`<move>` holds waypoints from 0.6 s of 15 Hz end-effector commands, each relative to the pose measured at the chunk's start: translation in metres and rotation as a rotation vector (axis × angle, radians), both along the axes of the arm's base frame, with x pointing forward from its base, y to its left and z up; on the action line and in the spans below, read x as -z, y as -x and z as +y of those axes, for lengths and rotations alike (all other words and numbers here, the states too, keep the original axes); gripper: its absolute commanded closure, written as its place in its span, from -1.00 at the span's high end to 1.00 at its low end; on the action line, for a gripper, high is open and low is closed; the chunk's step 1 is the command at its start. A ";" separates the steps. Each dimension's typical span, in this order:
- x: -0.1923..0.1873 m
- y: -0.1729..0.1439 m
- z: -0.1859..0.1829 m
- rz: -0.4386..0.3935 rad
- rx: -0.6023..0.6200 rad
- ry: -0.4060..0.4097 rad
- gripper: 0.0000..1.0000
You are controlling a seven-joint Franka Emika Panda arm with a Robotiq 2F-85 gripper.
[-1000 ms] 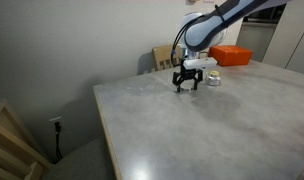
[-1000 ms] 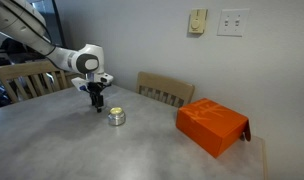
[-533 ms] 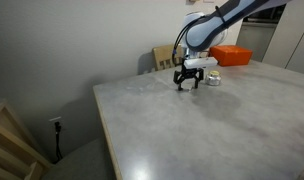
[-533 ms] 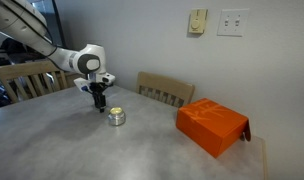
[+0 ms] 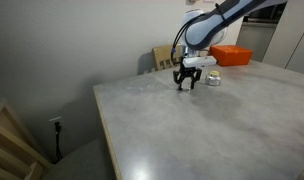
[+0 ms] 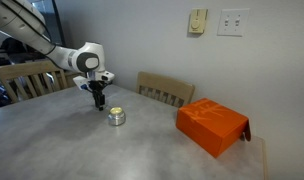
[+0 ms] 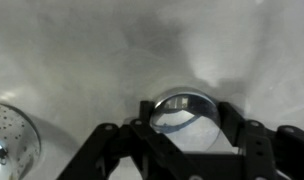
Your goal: Pick the lid from the table, place it on the bottle, put it back on the table then place it on the bottle again
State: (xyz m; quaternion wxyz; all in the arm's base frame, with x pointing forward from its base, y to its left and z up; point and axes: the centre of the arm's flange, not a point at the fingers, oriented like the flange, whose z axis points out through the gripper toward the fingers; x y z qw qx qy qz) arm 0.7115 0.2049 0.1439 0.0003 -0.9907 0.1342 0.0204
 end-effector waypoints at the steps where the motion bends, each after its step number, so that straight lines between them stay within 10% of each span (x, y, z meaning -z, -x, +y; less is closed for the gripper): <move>1: 0.001 0.009 -0.014 -0.014 0.004 0.026 -0.12; 9: -0.056 0.008 -0.047 -0.081 0.022 0.140 -0.12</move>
